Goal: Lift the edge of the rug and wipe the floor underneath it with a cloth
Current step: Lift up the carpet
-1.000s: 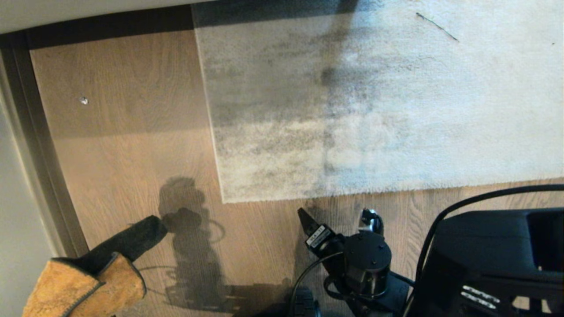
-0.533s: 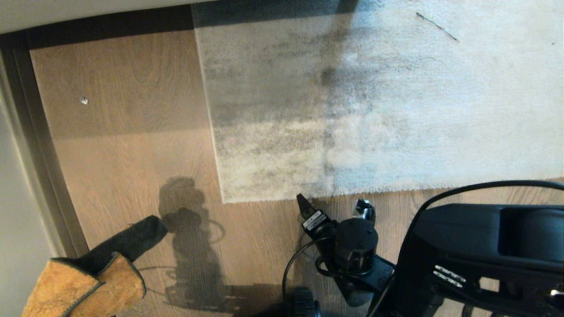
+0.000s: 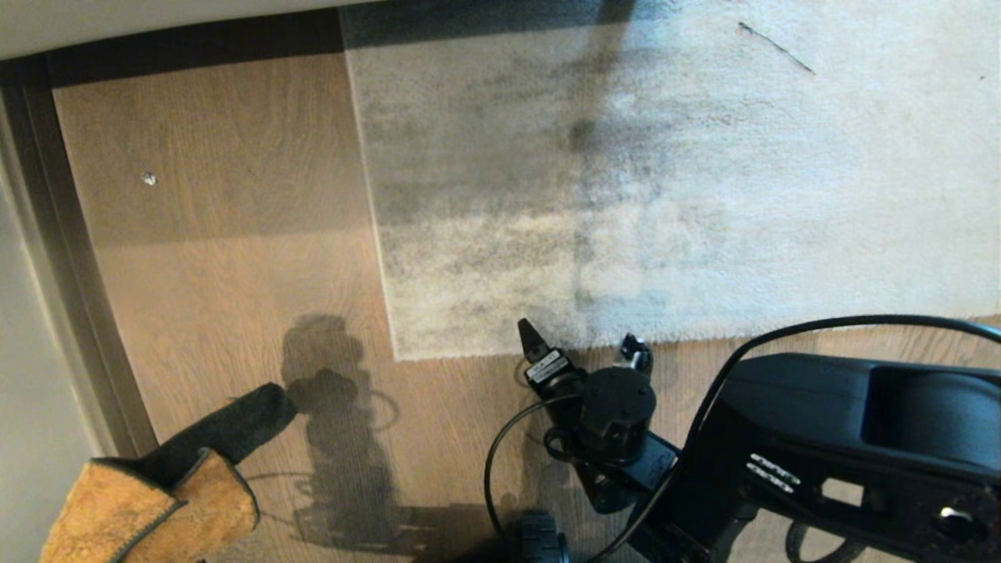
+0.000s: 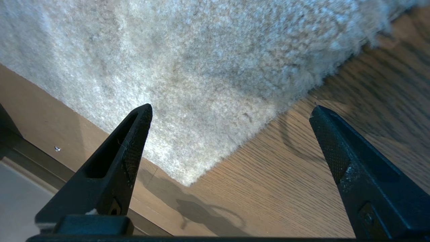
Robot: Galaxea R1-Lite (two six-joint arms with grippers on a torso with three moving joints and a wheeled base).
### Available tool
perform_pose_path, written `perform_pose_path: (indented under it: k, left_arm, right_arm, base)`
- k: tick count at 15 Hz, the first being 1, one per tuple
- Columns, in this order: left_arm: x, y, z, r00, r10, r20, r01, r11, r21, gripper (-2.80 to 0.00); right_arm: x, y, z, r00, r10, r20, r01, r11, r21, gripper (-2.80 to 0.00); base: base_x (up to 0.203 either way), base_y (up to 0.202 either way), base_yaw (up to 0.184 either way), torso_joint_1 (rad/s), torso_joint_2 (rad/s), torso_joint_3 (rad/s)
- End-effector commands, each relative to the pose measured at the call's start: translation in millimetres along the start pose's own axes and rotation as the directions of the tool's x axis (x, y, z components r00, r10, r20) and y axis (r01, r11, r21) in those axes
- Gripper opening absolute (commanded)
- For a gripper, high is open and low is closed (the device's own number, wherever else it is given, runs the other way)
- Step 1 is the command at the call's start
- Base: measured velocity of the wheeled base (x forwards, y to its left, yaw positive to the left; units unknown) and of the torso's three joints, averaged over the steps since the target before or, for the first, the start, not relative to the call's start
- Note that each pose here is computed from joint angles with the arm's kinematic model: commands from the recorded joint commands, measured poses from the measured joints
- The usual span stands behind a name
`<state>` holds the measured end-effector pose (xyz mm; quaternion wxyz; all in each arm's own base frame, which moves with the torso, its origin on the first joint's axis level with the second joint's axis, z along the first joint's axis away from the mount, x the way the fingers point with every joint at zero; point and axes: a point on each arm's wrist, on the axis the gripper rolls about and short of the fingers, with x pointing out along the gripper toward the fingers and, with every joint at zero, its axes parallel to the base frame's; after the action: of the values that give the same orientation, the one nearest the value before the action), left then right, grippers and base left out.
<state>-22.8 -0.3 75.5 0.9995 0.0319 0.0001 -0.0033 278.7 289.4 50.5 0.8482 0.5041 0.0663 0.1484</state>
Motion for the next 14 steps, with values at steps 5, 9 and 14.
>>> perform_pose_path:
  k: [5, 9, 14]
  left_arm:
    - [0, 0.0, 0, 1.0, 0.0, 0.0, 0.0, 1.0, 0.001, -2.8]
    - [0, 0.0, 0, 1.0, 0.0, 0.0, 0.0, 1.0, 0.001, -2.8]
    - [0, 0.0, 0, 1.0, 0.0, 0.0, 0.0, 1.0, 0.001, -2.8]
  right_arm:
    - [3, -4, -5, 1.0, 0.023, 0.015, -0.023, 1.0, 0.021, 0.0]
    - [15, -7, -2, 0.999, 0.03, 0.045, -0.031, 0.999, 0.025, 0.0]
    - [30, 7, 7, 0.991, 0.084, 0.101, -0.087, 0.996, 0.033, 0.0]
  base:
    - [0.0, 0.0, 0.0, 0.0, 0.0, 0.0]
    - [0.0, 0.0, 0.0, 0.0, 0.0, 0.0]
    - [0.0, 0.0, 0.0, 0.0, 0.0, 0.0]
